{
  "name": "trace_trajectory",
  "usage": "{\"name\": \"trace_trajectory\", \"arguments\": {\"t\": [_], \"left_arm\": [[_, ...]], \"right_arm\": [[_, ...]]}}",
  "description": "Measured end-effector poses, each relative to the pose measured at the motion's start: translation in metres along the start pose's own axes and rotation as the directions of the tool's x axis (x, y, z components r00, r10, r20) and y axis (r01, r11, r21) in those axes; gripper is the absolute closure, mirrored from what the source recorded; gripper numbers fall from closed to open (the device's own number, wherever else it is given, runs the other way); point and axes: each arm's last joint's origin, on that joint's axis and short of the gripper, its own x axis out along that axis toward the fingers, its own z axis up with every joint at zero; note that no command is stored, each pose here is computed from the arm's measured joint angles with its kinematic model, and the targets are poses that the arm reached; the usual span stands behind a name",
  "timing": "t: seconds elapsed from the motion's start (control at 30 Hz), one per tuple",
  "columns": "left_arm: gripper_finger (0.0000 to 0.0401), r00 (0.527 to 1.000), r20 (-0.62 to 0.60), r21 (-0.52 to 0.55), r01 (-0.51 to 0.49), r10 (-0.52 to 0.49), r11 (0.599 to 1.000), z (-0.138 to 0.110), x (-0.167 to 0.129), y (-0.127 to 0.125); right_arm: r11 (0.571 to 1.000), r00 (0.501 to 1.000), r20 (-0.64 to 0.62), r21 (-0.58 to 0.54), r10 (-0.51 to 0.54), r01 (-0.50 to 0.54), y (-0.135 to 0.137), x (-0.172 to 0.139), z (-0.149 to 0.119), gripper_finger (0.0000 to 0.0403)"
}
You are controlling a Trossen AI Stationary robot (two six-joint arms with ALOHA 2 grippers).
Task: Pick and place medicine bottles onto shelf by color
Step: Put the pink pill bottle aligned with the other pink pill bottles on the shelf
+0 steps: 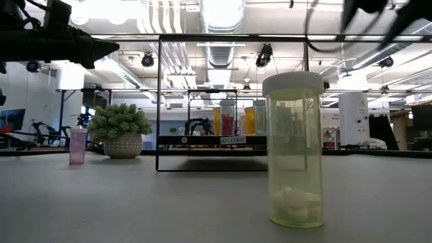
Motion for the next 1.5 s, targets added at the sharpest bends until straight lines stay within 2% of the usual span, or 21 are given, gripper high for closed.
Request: {"name": "trace_trajectory", "arguments": {"t": [0.07, 0.17, 0.2, 0.27, 0.33, 0.47, 0.53, 0.7, 0.9, 1.07, 1.2, 1.3, 1.5], "left_arm": [[0.0329, 1.0, 0.0, 0.0, 0.0, 0.0, 1.0, 0.0, 0.0, 0.0], [0.0329, 1.0, 0.0, 0.0, 0.0, 0.0, 1.0, 0.0, 0.0, 0.0], [0.0329, 1.0, 0.0, 0.0, 0.0, 0.0, 1.0, 0.0, 0.0, 0.0], [0.0329, 1.0, 0.0, 0.0, 0.0, 0.0, 1.0, 0.0, 0.0, 0.0], [0.0329, 1.0, 0.0, 0.0, 0.0, 0.0, 1.0, 0.0, 0.0, 0.0], [0.0329, 1.0, 0.0, 0.0, -0.001, 0.001, 1.0, 0.0, 0.0, 0.0], [0.0329, 1.0, 0.0, 0.0, 0.0, 0.0, 1.0, 0.0, 0.0, 0.0], [0.0329, 1.0, 0.0, 0.0, 0.0, 0.0, 1.0, 0.0, 0.0, 0.0], [0.0329, 1.0, 0.0, 0.0, 0.0, 0.0, 1.0, 0.0, 0.0, 0.0], [0.0329, 1.0, 0.0, 0.0, 0.0, 0.0, 1.0, 0.0, 0.0, 0.0], [0.0329, 1.0, 0.0, 0.0, -0.001, 0.001, 1.0, 0.0, 0.0, 0.0], [0.0329, 1.0, 0.0, 0.0, -0.001, 0.001, 1.0, 0.0, 0.0, 0.0], [0.0329, 1.0, 0.0, 0.0, -0.001, 0.001, 1.0, 0.0, 0.0, 0.0]], "right_arm": [[1.0, 1.0, -0.001, -0.012, 0.021, -0.021, 0.004, -0.005, 0.0, 0.02], [1.0, 1.0, -0.003, 0.028, -0.001, 0.001, 0.005, -0.01, 0.0, 0.02], [1.0, 1.0, 0.004, 0.01, -0.013, 0.013, 0.003, -0.011, 0.0, 0.02], [0.993, 0.998, 0.032, -0.103, -0.06, 0.063, -0.002, -0.011, 0.002, 0.02], [0.966, 0.992, 0.063, -0.23, -0.106, 0.118, -0.008, -0.01, 0.005, 0.02], [0.929, 0.987, 0.085, -0.334, -0.136, 0.157, -0.011, -0.01, 0.007, 0.02], [0.885, 0.987, 0.109, -0.437, -0.121, 0.157, -0.011, -0.01, 0.007, 0.02], [0.738, 0.985, 0.158, -0.656, -0.071, 0.158, -0.008, -0.012, 0.009, 0.02], [0.643, 0.988, 0.156, -0.758, 0.012, 0.112, 0.005, -0.029, 0.008, 0.02], [0.499, 0.959, 0.245, -0.855, 0.146, 0.142, 0.019, -0.046, 0.011, 0.02], [0.428, 0.924, 0.31, -0.883, 0.226, 0.191, 0.028, -0.058, 0.013, 0.02], [0.434, 0.892, 0.359, -0.874, 0.273, 0.219, 0.032, -0.065, 0.015, 0.02], [0.512, 0.806, 0.508, -0.8, 0.304, 0.311, 0.031, -0.074, 0.027, 0.02]]}}
